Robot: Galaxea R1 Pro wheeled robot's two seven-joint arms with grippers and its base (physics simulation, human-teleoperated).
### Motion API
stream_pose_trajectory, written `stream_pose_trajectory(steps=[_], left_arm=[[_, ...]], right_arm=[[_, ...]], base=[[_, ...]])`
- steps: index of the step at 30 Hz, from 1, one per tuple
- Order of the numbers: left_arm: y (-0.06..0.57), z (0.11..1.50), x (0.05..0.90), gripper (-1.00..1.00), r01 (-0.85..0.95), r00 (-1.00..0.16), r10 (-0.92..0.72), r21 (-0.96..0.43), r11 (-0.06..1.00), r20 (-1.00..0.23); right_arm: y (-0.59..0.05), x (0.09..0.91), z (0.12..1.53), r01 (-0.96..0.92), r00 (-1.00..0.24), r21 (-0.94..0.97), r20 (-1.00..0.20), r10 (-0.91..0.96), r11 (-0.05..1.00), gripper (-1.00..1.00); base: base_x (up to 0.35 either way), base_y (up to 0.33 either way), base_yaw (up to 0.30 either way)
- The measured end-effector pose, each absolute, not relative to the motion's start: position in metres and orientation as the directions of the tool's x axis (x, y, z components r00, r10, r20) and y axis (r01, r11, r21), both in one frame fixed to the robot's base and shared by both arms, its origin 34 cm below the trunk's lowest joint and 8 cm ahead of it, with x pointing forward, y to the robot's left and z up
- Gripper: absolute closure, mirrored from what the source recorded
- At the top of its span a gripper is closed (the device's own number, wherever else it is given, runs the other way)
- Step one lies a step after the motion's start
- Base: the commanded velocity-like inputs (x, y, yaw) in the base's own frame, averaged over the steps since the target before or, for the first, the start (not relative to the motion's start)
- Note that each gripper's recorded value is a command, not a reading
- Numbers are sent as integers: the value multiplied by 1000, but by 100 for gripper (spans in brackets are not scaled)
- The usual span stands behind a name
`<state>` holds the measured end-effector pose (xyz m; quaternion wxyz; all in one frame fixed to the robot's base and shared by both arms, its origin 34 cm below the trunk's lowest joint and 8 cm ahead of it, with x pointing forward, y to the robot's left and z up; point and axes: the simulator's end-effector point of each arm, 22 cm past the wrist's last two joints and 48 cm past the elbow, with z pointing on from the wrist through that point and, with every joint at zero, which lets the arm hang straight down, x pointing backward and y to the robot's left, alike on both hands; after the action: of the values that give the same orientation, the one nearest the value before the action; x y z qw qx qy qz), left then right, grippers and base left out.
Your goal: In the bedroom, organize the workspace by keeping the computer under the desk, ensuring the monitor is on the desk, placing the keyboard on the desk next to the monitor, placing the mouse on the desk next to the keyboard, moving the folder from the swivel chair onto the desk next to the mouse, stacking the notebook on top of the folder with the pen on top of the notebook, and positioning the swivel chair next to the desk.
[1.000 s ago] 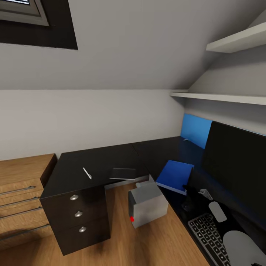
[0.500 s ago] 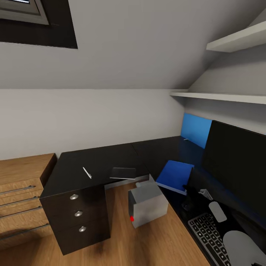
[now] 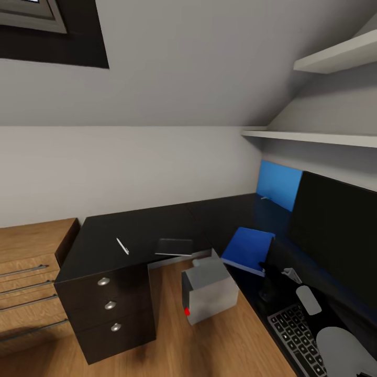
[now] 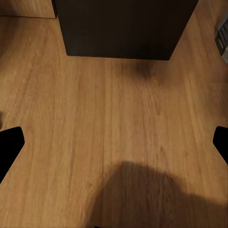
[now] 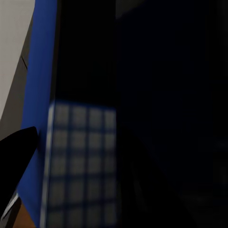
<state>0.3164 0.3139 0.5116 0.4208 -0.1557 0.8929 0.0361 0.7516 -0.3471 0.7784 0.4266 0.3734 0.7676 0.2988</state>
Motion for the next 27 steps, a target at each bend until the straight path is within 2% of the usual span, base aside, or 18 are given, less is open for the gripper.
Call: stream_pose_trajectory(steps=[27], left_arm=[[315, 506, 316, -100, -311, -598, -247, -64, 948, -762]], right_arm=[[-348, 751, 773, 319, -359, 777, -431, 828, 543, 100]], base=[[17, 0, 0]])
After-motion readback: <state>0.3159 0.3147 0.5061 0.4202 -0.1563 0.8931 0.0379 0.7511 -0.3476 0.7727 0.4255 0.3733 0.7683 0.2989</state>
